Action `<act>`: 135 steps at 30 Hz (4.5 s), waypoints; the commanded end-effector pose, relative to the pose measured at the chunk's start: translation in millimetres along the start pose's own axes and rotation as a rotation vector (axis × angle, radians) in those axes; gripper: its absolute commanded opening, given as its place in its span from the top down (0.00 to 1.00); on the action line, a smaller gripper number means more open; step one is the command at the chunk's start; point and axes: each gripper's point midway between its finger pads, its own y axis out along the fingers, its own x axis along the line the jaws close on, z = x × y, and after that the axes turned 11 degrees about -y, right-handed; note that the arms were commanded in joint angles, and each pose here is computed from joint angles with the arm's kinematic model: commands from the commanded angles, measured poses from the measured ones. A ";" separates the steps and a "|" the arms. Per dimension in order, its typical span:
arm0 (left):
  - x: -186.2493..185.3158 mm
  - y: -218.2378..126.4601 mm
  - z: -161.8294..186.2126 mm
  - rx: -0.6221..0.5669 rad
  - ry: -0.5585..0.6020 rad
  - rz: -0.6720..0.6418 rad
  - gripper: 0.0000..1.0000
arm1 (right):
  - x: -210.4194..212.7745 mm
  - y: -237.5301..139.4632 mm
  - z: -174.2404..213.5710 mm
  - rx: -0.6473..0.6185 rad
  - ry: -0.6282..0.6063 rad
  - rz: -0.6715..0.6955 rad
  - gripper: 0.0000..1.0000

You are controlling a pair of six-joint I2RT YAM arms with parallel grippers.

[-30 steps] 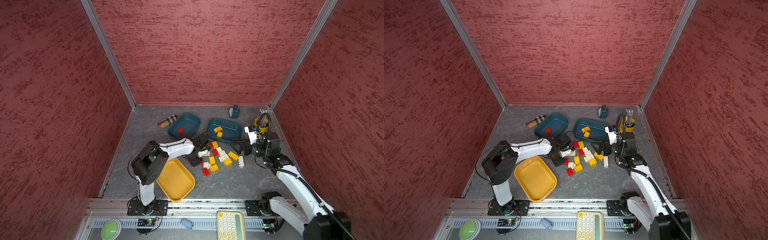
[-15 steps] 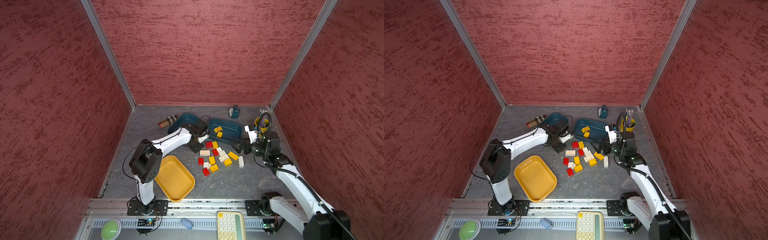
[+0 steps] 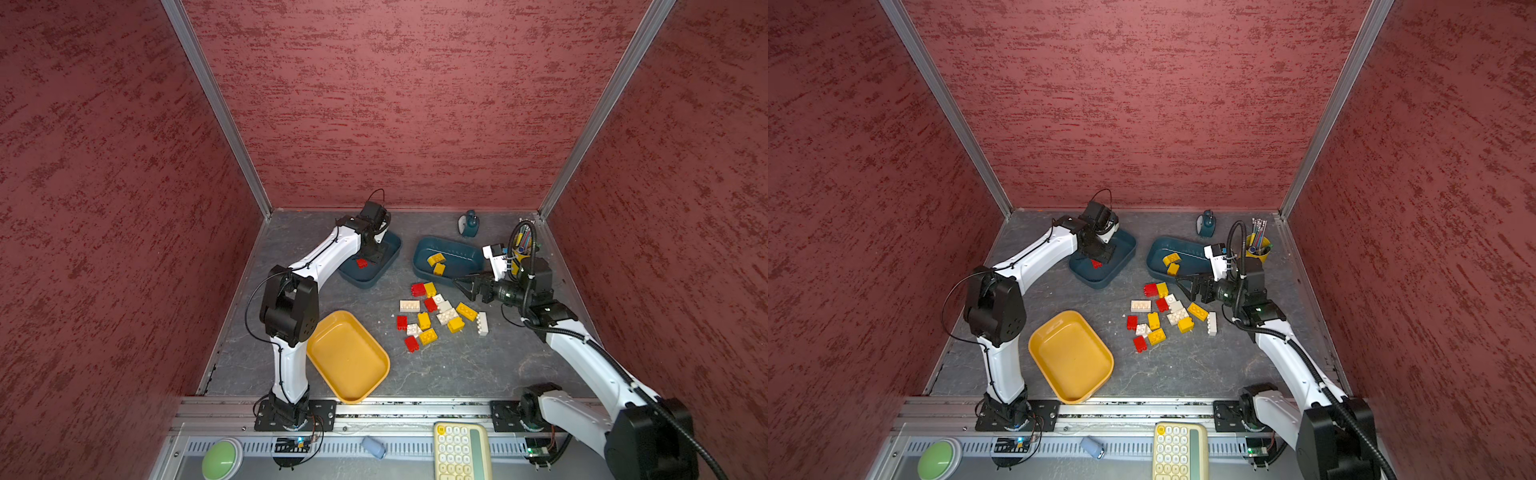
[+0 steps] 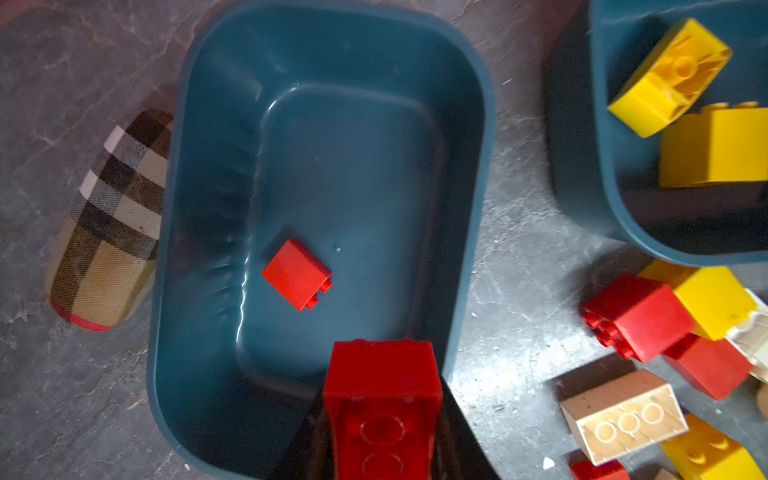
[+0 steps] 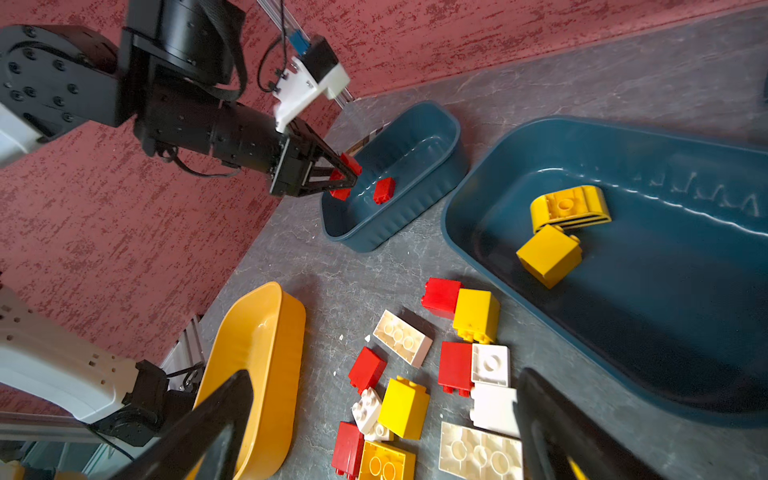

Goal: Sort the legos into containers by color
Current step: 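Carry the red brick with the left gripper and drop it into the smaller teal tub, then return the left gripper to the pile and grasp a white 2x4 brick, then carry the white brick with the left gripper and release it into the yellow tray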

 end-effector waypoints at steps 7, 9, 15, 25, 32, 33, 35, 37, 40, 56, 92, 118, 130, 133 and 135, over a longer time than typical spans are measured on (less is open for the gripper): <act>48.6 33.2 20.3 0.063 -0.127 -0.149 0.71 | 7.9 8.6 -12.0 -0.015 -0.038 -0.034 0.01; 53.9 40.2 21.0 0.075 -0.131 -0.177 0.71 | 7.4 9.9 -10.9 -0.010 -0.036 -0.028 0.01; 66.4 52.9 21.5 0.086 -0.161 -0.219 0.70 | 5.1 10.7 -6.7 0.008 -0.043 -0.005 0.01; 52.9 27.6 13.1 0.053 -0.149 -0.190 0.46 | 0.9 6.2 -4.3 0.029 -0.065 0.040 0.01; 12.7 -20.8 20.7 0.008 -0.151 -0.056 0.37 | 0.2 5.6 -6.6 0.027 -0.080 0.047 0.01; 4.0 -28.7 24.6 0.004 -0.140 -0.042 0.35 | 0.5 5.6 -7.0 0.028 -0.082 0.047 0.01; -15.3 -41.0 33.1 -0.001 -0.103 -0.002 0.33 | 1.0 5.4 -7.3 0.028 -0.088 0.044 0.01; -38.1 -49.3 44.1 -0.002 -0.059 0.062 0.31 | 1.0 5.8 -7.2 0.031 -0.093 0.044 0.01; -69.5 -53.4 59.4 0.012 0.033 0.142 0.28 | 1.4 5.2 -8.1 0.033 -0.100 0.044 0.01; -141.9 -1.2 105.4 0.056 0.668 0.371 0.24 | -5.9 -4.2 9.0 0.037 -0.084 0.104 0.01; -144.6 49.4 115.3 0.113 0.783 0.298 0.69 | -13.6 -9.7 33.9 0.062 -0.056 0.132 0.01; -19.2 -108.3 217.2 0.251 -0.458 -0.026 0.80 | 4.2 7.6 14.4 0.039 -0.037 -0.030 0.01; 43.9 -92.2 287.7 0.309 -0.740 -0.181 0.76 | 2.6 10.1 22.5 0.060 -0.019 -0.035 0.01; 49.9 -93.8 276.0 0.272 -0.720 -0.216 0.71 | 3.1 10.9 22.4 0.057 -0.015 -0.038 0.01; 54.9 -91.3 277.0 0.283 -0.710 -0.254 0.68 | 3.1 10.6 22.6 0.056 -0.014 -0.036 0.01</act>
